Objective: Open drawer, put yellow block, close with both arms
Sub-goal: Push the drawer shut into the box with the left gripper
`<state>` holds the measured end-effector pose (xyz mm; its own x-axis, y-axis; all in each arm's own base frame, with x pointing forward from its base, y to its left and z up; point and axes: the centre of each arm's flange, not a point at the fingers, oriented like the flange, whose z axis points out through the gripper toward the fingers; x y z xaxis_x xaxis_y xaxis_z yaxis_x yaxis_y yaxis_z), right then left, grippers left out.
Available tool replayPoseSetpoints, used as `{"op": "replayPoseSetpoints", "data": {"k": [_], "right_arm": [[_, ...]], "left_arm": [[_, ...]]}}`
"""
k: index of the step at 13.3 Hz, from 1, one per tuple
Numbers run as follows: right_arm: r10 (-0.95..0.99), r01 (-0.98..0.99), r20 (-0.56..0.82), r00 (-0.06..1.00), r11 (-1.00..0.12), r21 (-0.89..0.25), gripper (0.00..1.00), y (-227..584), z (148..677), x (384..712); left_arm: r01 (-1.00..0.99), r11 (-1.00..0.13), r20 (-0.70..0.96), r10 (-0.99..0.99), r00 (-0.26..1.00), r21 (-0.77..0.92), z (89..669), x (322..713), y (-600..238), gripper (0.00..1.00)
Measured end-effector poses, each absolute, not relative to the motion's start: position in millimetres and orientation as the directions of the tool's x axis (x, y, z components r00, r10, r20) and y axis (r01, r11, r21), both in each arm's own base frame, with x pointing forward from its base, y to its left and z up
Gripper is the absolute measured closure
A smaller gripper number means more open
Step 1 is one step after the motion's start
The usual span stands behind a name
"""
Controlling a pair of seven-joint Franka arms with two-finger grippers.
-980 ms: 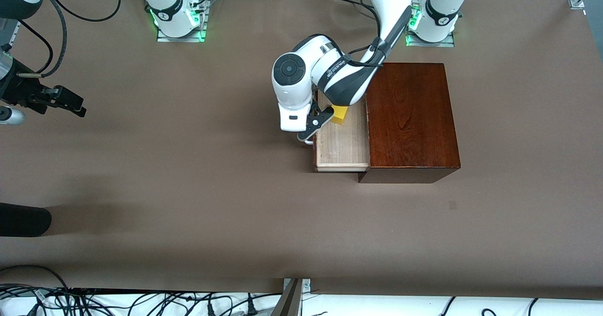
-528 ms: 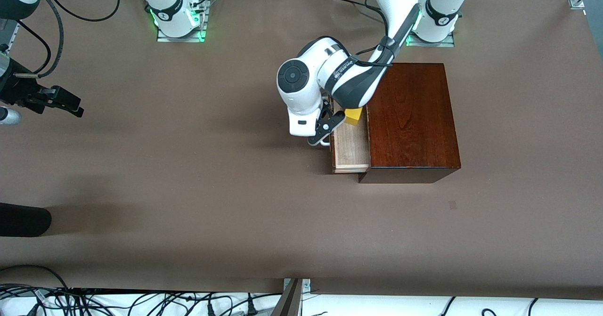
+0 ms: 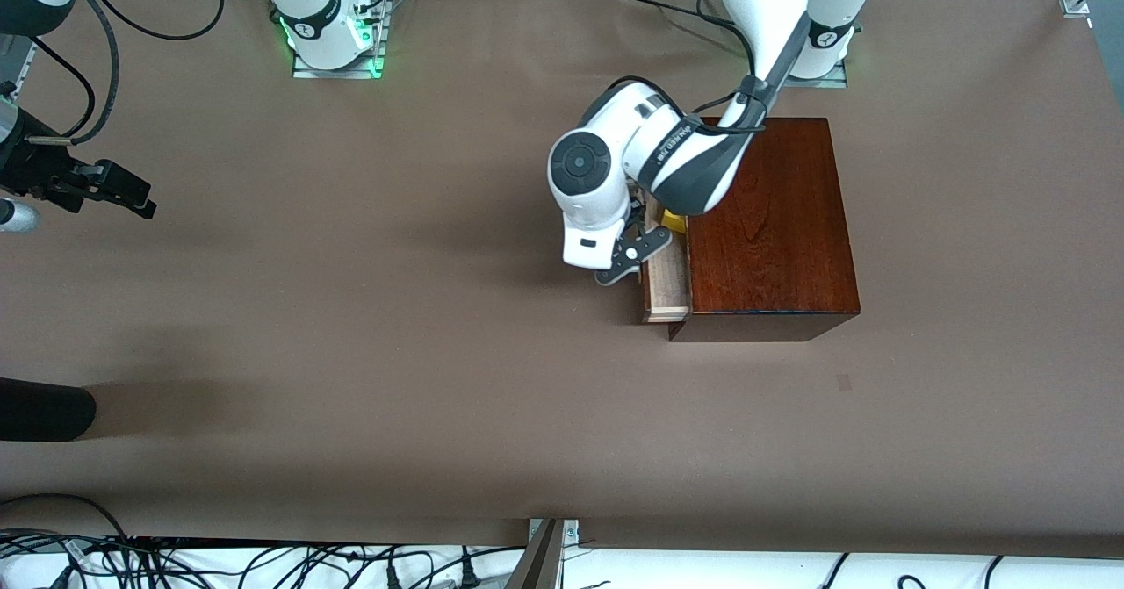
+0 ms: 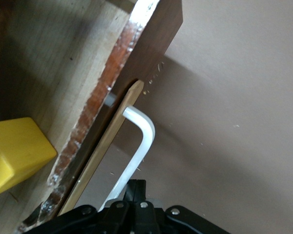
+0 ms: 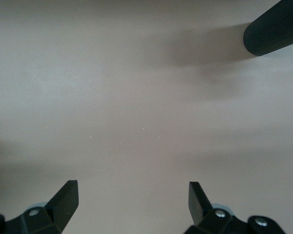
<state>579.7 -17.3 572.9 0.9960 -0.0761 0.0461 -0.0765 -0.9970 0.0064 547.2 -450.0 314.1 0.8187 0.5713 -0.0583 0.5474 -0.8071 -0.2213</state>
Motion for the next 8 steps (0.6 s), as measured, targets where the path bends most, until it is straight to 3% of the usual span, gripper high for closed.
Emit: {"op": "replayPoseSetpoints", "data": {"k": [4, 8], "right_arm": [[-0.073, -0.073, 0.048, 0.996, -0.997, 0.006, 0.00, -15.4, 573.9, 579.8], [-0.071, -0.071, 0.048, 0.996, -0.997, 0.006, 0.00, -14.2, 573.9, 579.8]], "left_arm": [[0.525, -0.813, -0.050, 0.552, 0.832, -0.252, 313.0, 572.4, -401.5, 0.99], [0.515, -0.823, -0.056, 0.541, 0.839, -0.241, 318.9, 572.7, -400.0, 0.99]]}}
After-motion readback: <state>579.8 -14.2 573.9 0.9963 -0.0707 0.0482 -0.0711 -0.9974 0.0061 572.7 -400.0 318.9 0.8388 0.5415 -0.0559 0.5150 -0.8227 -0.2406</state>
